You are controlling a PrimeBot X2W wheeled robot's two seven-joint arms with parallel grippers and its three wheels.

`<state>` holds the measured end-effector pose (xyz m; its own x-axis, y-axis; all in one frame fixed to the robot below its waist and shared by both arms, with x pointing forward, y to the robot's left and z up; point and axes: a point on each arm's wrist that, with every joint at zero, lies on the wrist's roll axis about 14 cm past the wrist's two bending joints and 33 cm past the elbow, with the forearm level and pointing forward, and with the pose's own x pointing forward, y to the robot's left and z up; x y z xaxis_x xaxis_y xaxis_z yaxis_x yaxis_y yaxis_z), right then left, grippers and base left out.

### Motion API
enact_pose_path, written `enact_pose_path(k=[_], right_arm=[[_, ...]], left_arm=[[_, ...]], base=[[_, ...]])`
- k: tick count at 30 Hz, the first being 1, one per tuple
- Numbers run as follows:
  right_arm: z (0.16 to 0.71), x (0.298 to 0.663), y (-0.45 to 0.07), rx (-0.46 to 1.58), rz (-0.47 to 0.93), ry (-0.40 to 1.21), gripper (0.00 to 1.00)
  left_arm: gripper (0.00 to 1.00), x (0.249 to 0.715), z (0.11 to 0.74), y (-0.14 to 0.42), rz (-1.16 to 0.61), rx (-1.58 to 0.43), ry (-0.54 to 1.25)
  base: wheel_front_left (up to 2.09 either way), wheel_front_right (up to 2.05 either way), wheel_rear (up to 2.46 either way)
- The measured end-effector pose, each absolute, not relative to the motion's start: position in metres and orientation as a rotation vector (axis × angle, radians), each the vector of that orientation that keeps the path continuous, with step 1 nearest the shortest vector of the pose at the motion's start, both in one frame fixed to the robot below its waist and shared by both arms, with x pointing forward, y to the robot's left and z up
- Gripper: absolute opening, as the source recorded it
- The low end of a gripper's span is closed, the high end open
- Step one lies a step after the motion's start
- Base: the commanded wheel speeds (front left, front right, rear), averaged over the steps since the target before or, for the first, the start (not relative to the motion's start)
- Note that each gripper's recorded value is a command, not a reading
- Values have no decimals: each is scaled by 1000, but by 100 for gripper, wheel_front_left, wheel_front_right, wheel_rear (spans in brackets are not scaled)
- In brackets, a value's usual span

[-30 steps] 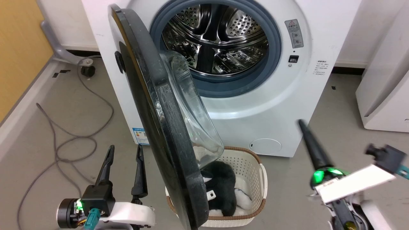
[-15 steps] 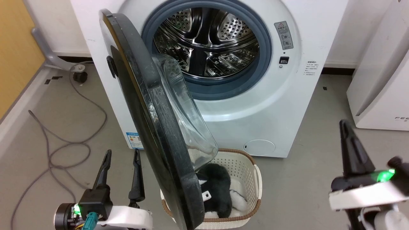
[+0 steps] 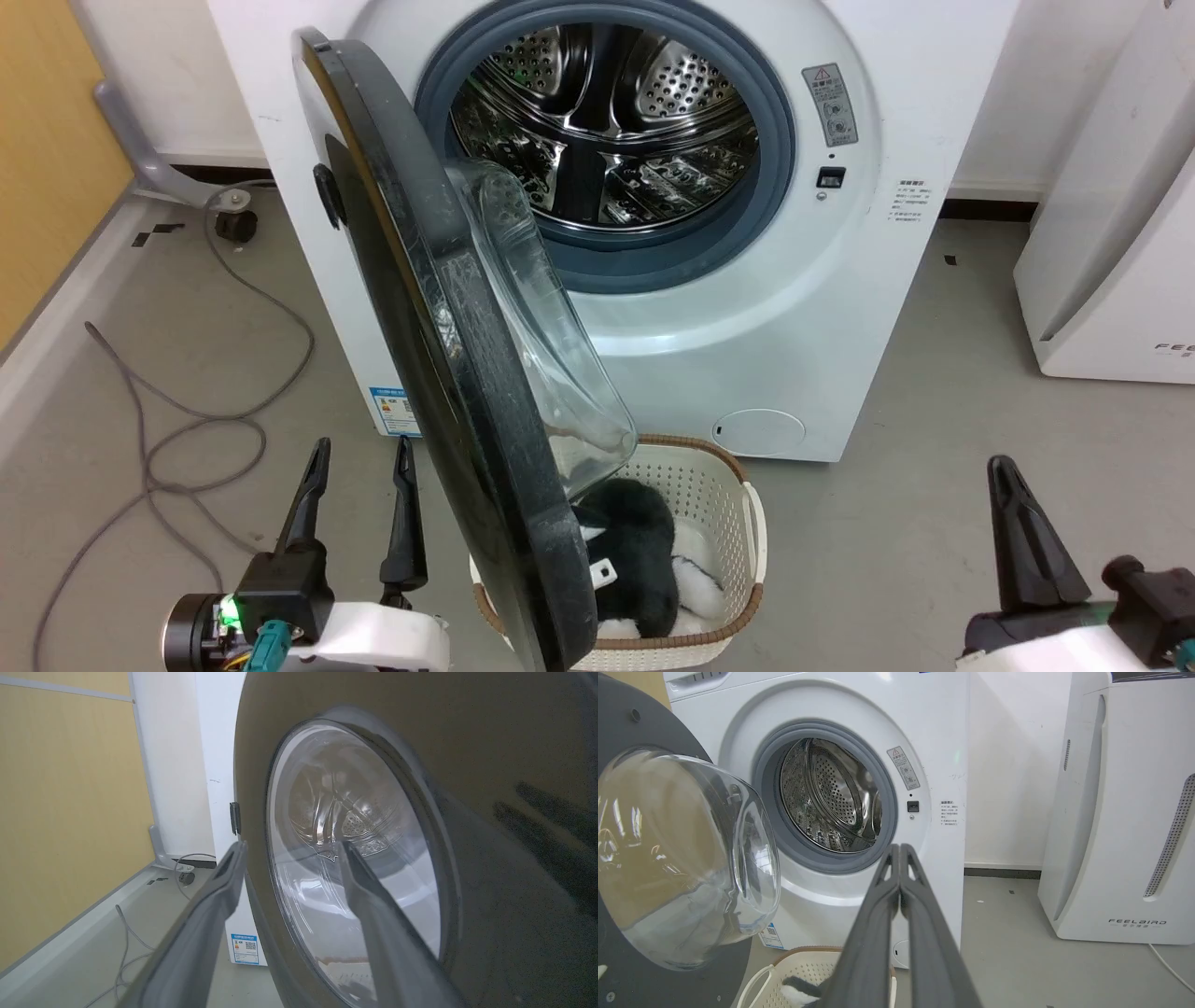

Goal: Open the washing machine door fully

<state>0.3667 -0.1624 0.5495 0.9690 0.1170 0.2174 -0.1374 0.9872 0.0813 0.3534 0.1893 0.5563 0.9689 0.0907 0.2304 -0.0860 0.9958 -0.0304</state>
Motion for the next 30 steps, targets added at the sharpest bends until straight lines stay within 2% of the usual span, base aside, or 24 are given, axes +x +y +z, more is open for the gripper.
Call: enact_pose_path(k=[3,5,6,18,19,20,21,30], right_arm=[[549,365,-167,96,110,-212,0],[551,364,-170,89,104,-220,62],[551,364,-170,80,104,-221,100],[553,364,-173,82,92,-228,100],[553,364,-173,81,92,-228,100],[554,364,-173,79,92,-229,100],[554,364,-173,77,93,-229,100],[553,365,-174,75,90,-227,100]], left_arm=[[100,353,556,189,90,-20,-233],[100,354,556,190,90,-20,-233],[100,354,556,189,90,-20,-232],[100,353,552,196,115,-18,-219],[60,352,551,196,119,-18,-217],[15,352,551,198,126,-18,-216],[0,352,551,199,129,-17,-217],[0,351,570,219,188,-6,-275]], base=[[0,0,0],[0,0,0],[0,0,0],[0,0,0],[0,0,0],[0,0,0],[0,0,0],[0,0,0]])
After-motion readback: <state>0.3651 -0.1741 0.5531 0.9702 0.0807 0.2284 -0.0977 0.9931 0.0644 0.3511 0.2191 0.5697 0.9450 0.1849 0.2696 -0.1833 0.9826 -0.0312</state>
